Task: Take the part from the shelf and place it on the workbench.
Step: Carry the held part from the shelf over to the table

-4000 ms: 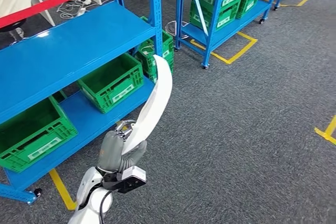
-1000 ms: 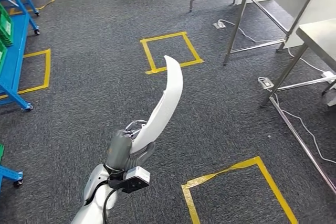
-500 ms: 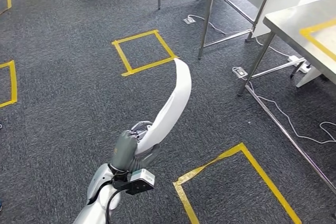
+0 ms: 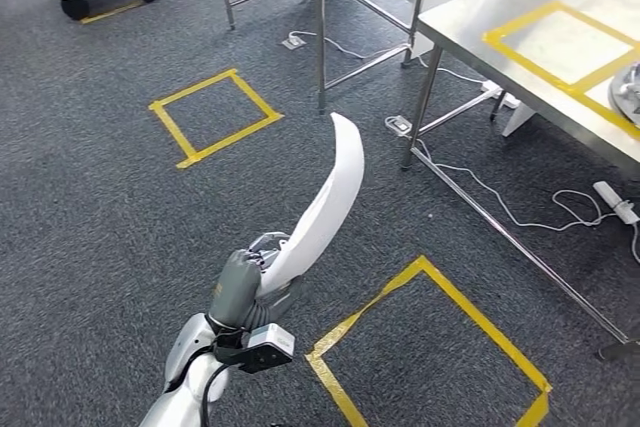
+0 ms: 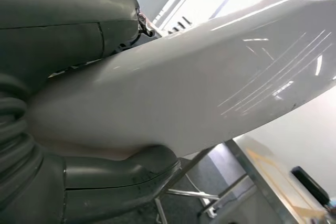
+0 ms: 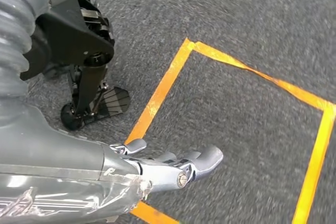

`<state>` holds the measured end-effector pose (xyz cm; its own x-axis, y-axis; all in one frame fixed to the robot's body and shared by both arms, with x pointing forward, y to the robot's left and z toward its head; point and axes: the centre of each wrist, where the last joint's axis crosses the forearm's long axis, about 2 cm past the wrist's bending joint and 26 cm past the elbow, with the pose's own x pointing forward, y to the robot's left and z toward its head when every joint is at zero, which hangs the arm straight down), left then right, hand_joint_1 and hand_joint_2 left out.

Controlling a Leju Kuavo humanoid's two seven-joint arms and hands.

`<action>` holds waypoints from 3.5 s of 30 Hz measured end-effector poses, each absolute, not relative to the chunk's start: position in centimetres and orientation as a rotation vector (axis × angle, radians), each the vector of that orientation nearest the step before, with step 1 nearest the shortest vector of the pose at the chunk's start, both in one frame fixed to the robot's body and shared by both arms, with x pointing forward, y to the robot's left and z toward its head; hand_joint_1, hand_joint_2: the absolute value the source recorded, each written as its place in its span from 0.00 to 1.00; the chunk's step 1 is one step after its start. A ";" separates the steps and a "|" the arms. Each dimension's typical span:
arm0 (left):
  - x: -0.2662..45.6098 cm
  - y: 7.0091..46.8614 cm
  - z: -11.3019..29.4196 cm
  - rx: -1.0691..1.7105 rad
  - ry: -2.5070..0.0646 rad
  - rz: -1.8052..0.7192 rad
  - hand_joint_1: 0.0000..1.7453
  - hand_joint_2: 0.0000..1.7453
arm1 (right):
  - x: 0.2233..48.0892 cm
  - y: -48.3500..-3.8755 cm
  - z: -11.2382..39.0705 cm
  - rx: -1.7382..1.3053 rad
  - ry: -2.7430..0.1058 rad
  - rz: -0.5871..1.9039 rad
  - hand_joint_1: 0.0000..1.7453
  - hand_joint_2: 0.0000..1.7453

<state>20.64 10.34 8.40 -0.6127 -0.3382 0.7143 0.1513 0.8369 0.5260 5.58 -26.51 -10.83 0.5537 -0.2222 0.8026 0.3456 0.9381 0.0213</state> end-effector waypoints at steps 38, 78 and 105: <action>20.5 10.4 8.3 0.160 -2.112 -0.686 1.00 1.00 | 5.5 -26.5 -10.8 -0.141 -0.930 -0.324 0.00 1.00; 20.8 11.3 8.2 0.193 -2.080 -0.616 1.00 1.00 | 5.3 -26.2 -10.8 -0.153 -0.923 -0.327 0.00 1.00; 20.9 11.4 8.3 0.202 -2.079 -0.609 1.00 1.00 | 5.5 -26.2 -10.8 -0.151 -0.928 -0.321 0.00 1.00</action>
<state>20.86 11.44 8.27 -0.5552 -0.3692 0.7453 0.0914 0.8636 0.4958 5.47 -26.19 -10.81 0.5559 -0.2062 0.8053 0.3355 0.9420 0.0096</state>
